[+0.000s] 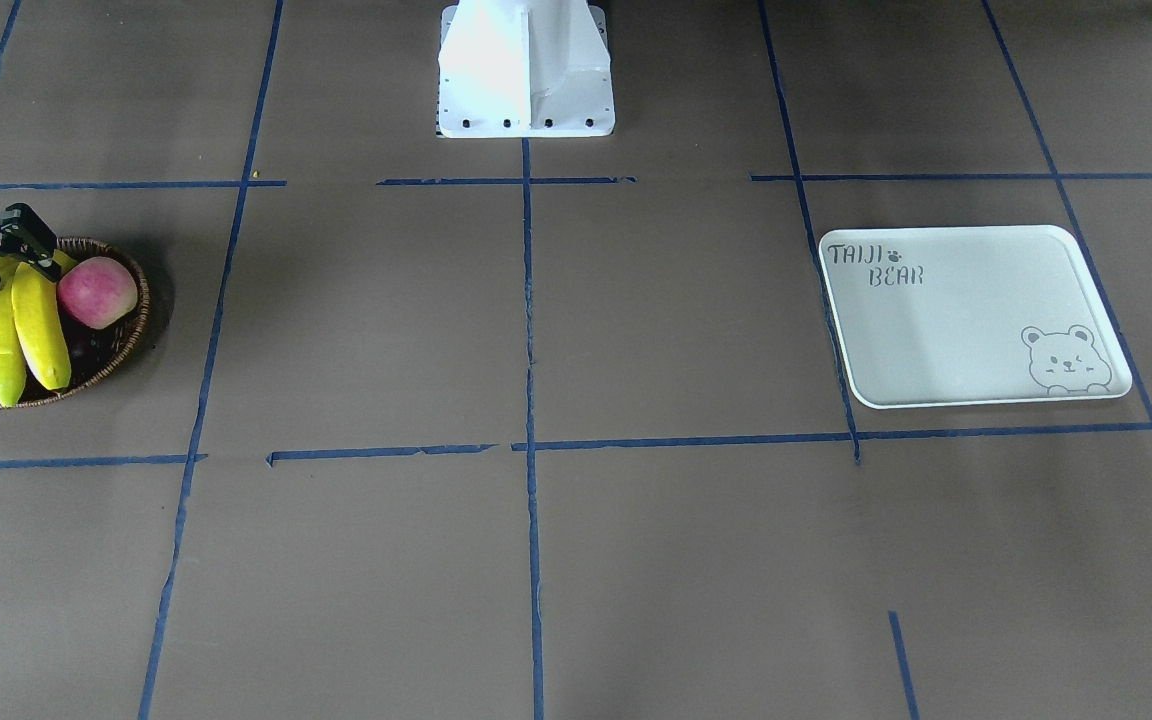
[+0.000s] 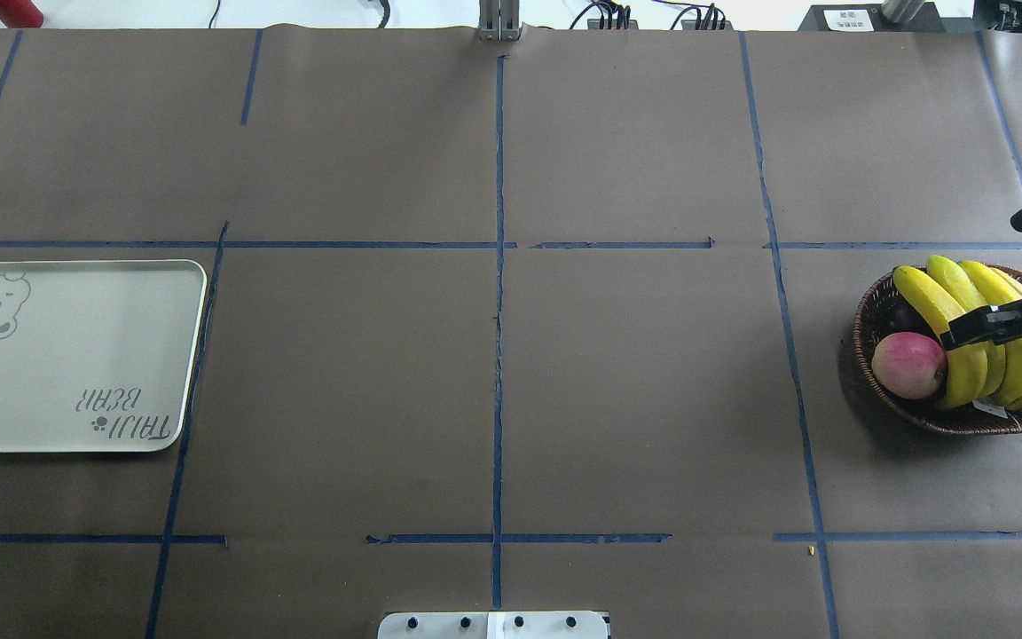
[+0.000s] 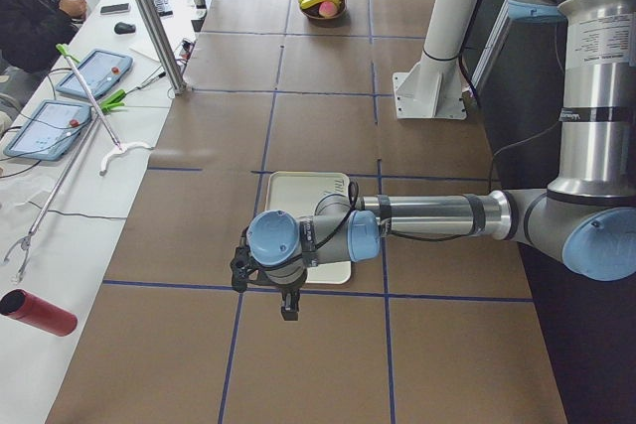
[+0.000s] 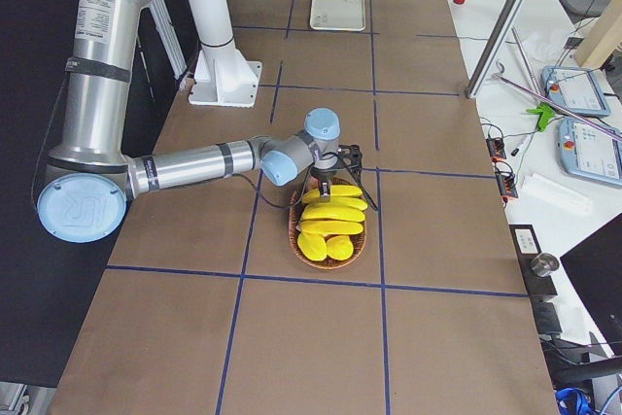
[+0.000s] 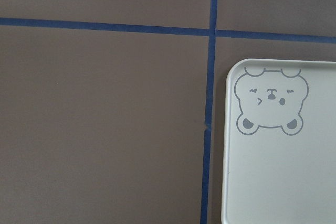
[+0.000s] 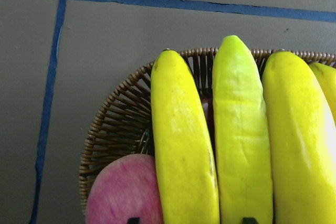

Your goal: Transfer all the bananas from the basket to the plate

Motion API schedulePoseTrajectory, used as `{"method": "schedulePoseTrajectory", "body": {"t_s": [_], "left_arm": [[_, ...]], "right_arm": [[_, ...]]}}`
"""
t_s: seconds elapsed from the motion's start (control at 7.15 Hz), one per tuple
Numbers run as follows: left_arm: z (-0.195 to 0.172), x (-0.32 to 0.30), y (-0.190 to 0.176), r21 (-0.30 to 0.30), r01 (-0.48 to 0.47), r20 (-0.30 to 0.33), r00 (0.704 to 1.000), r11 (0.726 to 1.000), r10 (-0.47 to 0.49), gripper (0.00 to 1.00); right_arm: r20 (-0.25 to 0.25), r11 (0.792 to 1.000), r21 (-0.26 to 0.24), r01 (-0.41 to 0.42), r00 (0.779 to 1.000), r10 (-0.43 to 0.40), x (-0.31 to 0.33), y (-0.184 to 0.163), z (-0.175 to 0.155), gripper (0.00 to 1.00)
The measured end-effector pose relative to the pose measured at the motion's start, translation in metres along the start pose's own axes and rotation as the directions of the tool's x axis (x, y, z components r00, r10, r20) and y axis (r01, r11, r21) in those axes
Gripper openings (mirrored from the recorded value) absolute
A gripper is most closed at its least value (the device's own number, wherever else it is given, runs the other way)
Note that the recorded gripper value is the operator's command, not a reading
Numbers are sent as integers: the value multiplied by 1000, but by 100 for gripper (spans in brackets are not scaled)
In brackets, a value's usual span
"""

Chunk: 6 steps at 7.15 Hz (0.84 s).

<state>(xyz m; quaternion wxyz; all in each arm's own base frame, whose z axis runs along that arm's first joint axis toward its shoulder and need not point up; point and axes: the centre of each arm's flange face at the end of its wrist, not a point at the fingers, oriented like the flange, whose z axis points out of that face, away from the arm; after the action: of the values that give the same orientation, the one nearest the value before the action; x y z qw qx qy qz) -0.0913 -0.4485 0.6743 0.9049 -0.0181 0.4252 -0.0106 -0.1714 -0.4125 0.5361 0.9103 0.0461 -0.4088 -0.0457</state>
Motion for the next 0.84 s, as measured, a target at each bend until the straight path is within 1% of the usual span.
{"method": "schedulePoseTrajectory", "body": {"t_s": [0.14,0.28,0.42,0.56,0.7,0.84], "left_arm": [[0,0,-1,0,0,0,1000,1000,0,100],[-1,1,-1,1,-1,0,1000,1000,1,100],[-1,1,-1,1,-1,0,1000,1000,1,100],[-1,1,-2,1,-1,0,1000,1000,1,100],[0,0,-2,1,-2,0,1000,1000,2,100],[0,0,-2,0,-2,0,1000,1000,2,100]], "right_arm": [[0,1000,-1,0,1000,0,-1,-1,0,72],[0,1000,-1,0,1000,0,-1,-1,0,65],[0,1000,-1,0,1000,0,-1,-1,0,48],[0,1000,-1,1,1000,-1,-1,-2,0,25],[0,1000,1,2,1000,-2,-1,-2,0,20],[1,1000,2,4,1000,-4,-2,-2,0,12]]}}
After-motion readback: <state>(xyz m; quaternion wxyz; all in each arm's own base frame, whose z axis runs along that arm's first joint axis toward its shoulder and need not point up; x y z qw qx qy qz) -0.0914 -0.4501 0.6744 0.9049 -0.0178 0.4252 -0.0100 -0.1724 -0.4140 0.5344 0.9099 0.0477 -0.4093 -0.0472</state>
